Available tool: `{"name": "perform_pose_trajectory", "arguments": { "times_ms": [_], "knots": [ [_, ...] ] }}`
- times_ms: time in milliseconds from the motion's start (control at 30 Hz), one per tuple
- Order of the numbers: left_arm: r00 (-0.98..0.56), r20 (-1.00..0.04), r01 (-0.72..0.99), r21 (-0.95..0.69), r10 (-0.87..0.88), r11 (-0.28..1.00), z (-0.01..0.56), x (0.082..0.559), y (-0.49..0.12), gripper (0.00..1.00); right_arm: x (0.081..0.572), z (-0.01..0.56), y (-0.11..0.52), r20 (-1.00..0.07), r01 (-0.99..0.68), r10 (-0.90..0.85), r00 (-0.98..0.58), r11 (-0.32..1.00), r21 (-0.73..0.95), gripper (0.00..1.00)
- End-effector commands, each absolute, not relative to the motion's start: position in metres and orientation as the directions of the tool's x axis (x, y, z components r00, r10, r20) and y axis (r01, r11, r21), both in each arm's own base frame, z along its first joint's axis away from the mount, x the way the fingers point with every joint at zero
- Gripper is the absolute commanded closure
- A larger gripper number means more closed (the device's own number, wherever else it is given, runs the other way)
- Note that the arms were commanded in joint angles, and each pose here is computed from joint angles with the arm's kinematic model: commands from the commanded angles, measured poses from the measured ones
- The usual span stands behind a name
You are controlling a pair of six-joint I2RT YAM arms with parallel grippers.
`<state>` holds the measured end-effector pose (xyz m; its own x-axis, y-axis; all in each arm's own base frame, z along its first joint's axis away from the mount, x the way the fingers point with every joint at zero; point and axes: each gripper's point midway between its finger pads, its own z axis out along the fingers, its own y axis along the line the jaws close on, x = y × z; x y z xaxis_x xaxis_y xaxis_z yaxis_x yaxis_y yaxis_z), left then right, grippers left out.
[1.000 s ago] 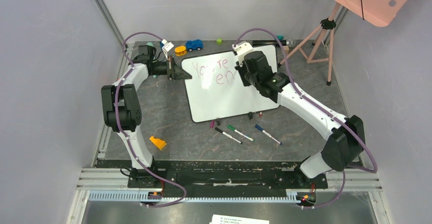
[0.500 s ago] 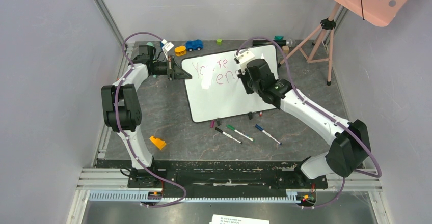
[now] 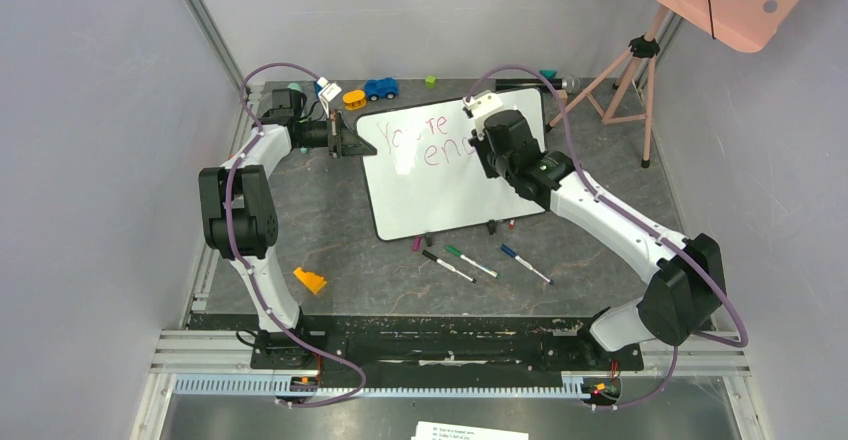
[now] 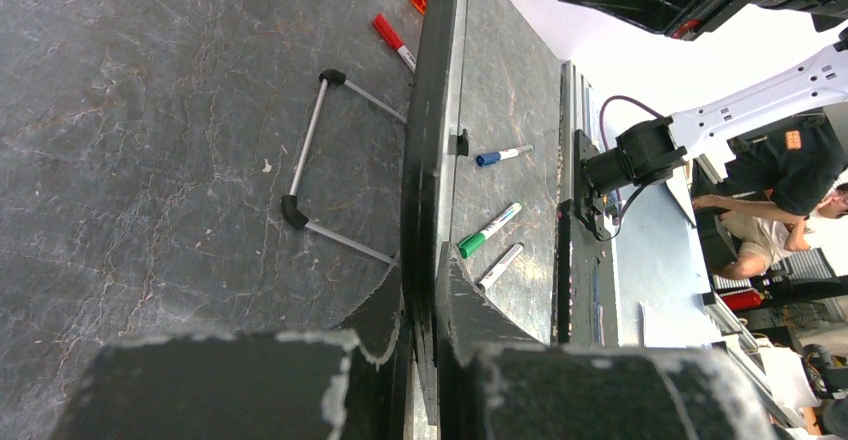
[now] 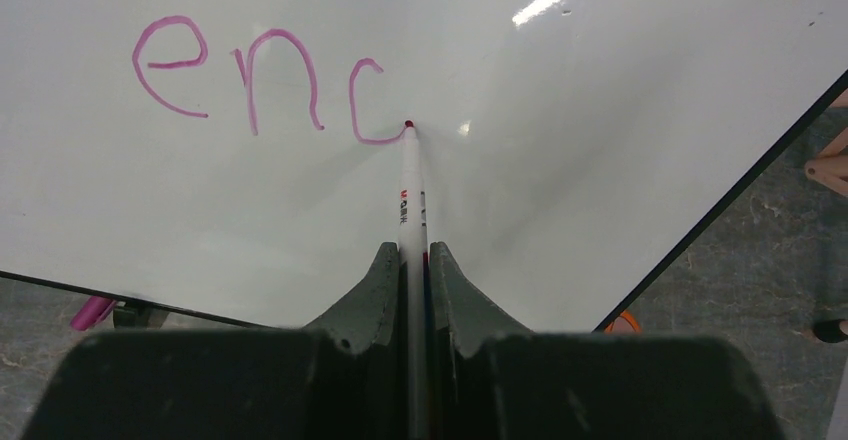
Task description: Write a sentence on the whiteboard
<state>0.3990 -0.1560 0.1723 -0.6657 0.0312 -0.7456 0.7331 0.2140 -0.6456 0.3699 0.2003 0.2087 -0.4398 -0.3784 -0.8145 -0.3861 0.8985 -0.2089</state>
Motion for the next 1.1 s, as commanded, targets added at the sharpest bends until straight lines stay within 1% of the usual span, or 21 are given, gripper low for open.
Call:
{"name": "perform_pose_trajectory", "arguments": {
  "times_ms": [0,500,833,1067],
  "knots": [
    [-0.594,-0.773,0.785,-0.498,0.221,0.369,0.105,0.404,-0.160,0.98,0.391,0.236,0.201,-0.856,-0.327,-0.333,-0.396,0.922,-0.207,1.00],
    [-0.597,-0.771,0.783,-0.500,0.220,0.370,0.105,0.404,-0.160,0.98,0.391,0.237,0.229,-0.871,-0.436,-0.318,-0.374,0.889,-0.137,1.00],
    [-0.595,-0.773,0.785,-0.499,0.220,0.368,0.106,0.404,-0.160,0.98,0.381,0.261,0.210,-0.911,-0.395,-0.257,-0.323,0.911,-0.117,1.00],
    [-0.595,-0.773,0.784,-0.499,0.220,0.368,0.106,0.403,-0.160,0.98,0.384,0.259,0.193,-0.913,-0.362,-0.228,-0.339,0.927,-0.097,1.00]
  ]
}}
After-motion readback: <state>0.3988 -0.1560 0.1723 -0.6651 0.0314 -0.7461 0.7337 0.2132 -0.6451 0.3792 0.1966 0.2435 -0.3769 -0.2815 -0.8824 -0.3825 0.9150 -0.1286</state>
